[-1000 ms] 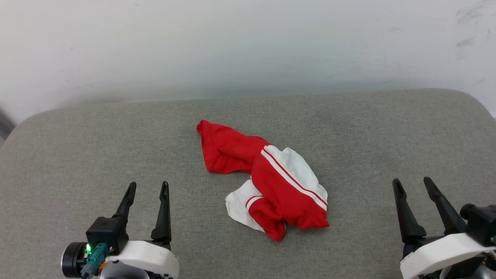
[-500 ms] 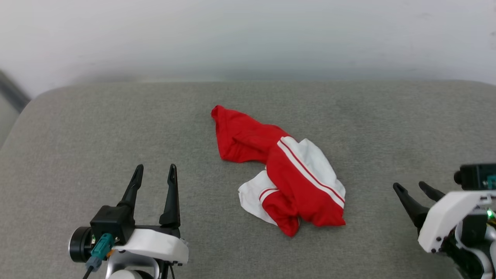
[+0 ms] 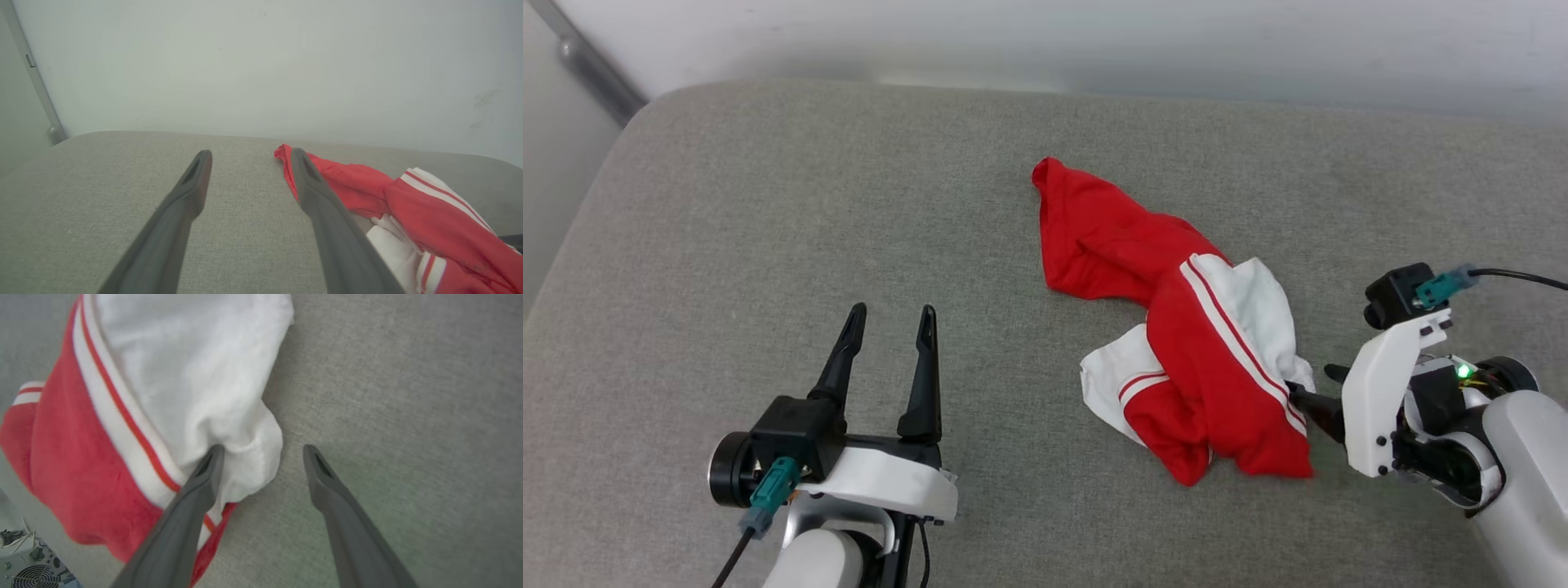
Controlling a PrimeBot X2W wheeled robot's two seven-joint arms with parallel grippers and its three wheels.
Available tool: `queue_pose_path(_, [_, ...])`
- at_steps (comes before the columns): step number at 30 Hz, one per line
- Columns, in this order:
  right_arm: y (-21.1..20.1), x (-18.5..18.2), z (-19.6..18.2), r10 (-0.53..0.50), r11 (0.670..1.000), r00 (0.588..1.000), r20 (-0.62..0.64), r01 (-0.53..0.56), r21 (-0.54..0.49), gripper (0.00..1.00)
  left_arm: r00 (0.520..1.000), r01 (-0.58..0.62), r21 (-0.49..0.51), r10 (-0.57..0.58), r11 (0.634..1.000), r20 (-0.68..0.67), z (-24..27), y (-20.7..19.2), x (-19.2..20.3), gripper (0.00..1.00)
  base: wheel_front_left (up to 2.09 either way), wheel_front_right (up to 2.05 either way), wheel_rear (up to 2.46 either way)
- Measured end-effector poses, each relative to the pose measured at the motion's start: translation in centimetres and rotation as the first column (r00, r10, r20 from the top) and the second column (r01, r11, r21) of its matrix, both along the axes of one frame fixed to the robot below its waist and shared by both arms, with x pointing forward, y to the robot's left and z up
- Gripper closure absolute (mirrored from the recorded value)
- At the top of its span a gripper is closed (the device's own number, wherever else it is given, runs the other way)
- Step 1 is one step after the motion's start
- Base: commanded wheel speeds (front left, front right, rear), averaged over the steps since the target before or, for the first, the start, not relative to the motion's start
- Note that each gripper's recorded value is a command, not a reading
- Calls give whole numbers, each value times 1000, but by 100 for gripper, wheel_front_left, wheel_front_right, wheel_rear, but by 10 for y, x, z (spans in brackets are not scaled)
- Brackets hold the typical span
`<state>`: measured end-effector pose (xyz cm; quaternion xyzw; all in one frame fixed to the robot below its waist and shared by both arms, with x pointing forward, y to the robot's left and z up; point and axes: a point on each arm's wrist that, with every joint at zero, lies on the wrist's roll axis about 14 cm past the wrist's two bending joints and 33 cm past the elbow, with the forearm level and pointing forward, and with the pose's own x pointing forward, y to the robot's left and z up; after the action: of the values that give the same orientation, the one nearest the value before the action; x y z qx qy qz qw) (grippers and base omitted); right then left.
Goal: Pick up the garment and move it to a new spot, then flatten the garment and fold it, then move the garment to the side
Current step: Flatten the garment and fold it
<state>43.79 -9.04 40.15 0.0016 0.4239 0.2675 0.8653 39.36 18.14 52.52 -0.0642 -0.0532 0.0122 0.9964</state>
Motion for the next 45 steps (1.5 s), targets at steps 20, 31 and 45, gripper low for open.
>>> queue_pose_path(20, [-28,40,26,-62,998,984,166,65,-11,100,1000,18,-2,-18,1000,-10,-9,-4,15,0,0,0,0])
queue_pose_path(31, [-118,-14,16,-358,932,912,199,363,7,100,997,81,4,-81,997,-13,-11,-23,22,0,0,0,0])
queue_pose_path(45, [-132,-105,-31,-580,815,813,53,580,16,0,995,93,9,-93,996,-25,-10,-25,15,0,0,0,0])
